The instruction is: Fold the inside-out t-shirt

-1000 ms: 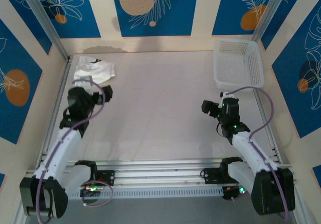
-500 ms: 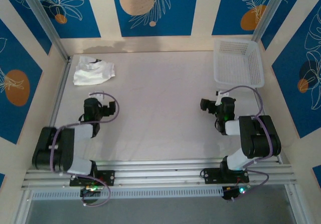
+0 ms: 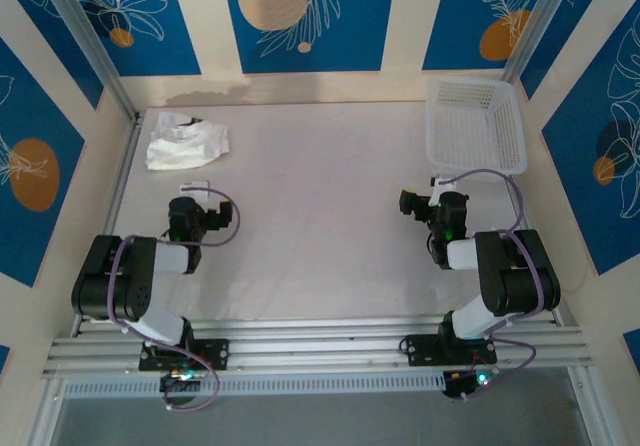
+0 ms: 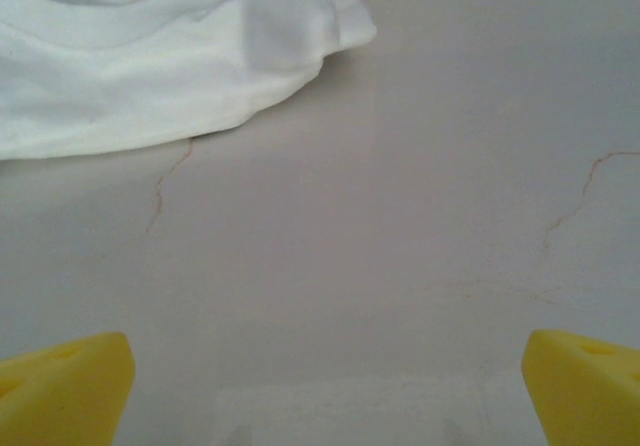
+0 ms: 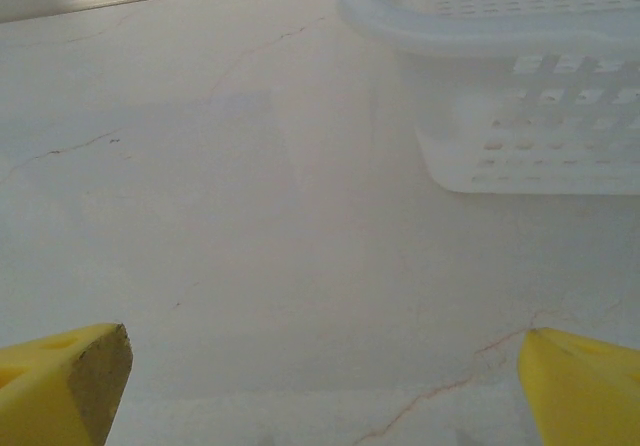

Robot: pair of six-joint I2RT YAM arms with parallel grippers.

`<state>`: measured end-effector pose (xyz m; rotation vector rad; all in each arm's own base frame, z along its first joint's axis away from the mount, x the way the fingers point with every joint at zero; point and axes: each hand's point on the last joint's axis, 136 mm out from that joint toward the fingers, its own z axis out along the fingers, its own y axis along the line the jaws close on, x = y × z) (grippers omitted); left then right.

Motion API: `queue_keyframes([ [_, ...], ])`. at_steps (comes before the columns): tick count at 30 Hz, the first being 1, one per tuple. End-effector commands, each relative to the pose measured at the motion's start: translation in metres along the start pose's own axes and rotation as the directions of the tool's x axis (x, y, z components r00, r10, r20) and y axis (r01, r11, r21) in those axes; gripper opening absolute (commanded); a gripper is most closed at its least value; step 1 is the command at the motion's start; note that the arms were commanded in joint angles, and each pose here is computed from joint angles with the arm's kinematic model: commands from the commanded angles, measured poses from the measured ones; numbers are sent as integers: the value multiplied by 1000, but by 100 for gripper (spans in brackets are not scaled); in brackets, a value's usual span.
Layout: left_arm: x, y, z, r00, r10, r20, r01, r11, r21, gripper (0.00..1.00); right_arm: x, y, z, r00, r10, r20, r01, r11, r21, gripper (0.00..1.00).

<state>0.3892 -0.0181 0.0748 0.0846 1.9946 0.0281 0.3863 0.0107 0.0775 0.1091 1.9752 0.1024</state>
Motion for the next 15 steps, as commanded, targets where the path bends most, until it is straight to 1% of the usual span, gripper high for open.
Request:
queue_keyframes([
  [1, -15, -7, 1, 999, 25, 35, -26, 999, 38, 99, -19, -3, 0, 998, -12, 60, 11, 1000, 22, 99],
  [4, -15, -7, 1, 999, 25, 35, -27, 999, 38, 99, -20, -2, 0, 998, -16, 60, 16, 1000, 11, 99],
  [9, -15, -7, 1, 999, 25, 34, -26, 999, 36, 99, -18, 12, 2, 998, -53, 46, 56, 997, -56, 99],
  [11, -16, -7, 1, 999, 25, 35, -26, 999, 38, 99, -17, 12, 4, 998, -45, 32, 47, 996, -72, 99],
  [15, -15, -7, 1, 999, 25, 34, -26, 999, 39, 99, -18, 12, 0, 998, -44, 51, 48, 996, -72, 99],
])
